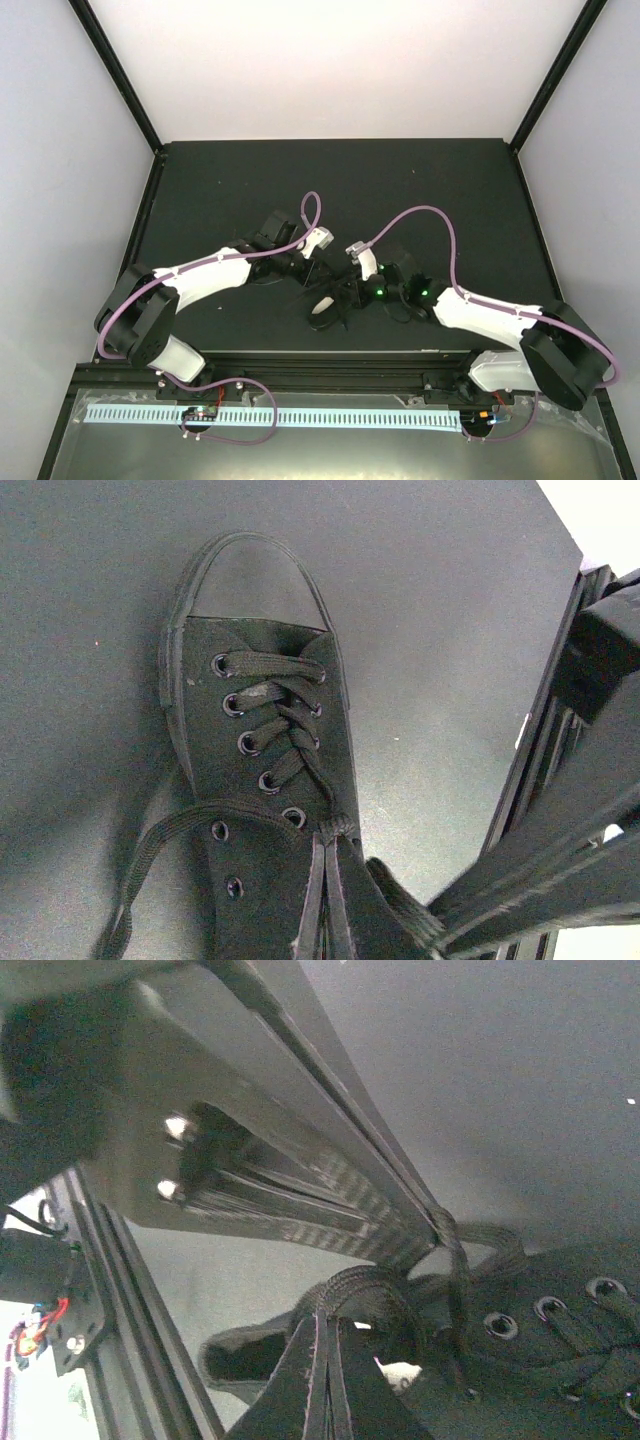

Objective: Tie the shoes

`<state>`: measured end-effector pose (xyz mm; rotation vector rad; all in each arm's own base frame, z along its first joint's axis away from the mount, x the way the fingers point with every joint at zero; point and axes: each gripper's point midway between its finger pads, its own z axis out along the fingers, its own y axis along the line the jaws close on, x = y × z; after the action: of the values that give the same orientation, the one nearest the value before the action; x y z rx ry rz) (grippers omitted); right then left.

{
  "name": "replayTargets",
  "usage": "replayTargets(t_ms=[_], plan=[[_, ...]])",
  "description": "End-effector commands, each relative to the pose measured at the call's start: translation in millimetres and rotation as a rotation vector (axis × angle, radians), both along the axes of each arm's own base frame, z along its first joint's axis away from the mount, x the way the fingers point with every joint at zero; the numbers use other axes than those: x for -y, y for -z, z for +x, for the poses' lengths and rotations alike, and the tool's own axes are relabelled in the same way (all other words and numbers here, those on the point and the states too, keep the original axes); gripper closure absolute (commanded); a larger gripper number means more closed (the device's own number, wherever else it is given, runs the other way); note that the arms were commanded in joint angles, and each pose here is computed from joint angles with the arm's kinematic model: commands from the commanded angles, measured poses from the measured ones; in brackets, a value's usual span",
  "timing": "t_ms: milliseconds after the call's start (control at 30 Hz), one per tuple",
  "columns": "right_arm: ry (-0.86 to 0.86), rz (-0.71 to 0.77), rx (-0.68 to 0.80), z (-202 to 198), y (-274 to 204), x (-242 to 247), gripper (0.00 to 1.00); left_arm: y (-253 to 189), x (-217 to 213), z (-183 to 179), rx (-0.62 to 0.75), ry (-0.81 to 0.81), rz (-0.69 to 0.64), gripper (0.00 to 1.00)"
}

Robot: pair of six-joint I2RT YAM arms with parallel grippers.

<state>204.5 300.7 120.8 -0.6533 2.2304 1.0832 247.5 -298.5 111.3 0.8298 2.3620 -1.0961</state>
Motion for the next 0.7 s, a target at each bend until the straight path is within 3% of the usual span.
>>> replayTargets(t_ms=[0,333,667], plan=[[0.011,-0.038,0.003,4,16,0,0.98,-18,2,10,0.059,0.001,-0.022,0.98],[0.138,-0.106,-0.044,18,38,12,0.98,-20,3,0,0.068,0.050,-0.049,0.99],[0.152,-0.124,-0.065,19,46,13,0.98,-15,15,-19,0.017,0.158,-0.103,0.98]])
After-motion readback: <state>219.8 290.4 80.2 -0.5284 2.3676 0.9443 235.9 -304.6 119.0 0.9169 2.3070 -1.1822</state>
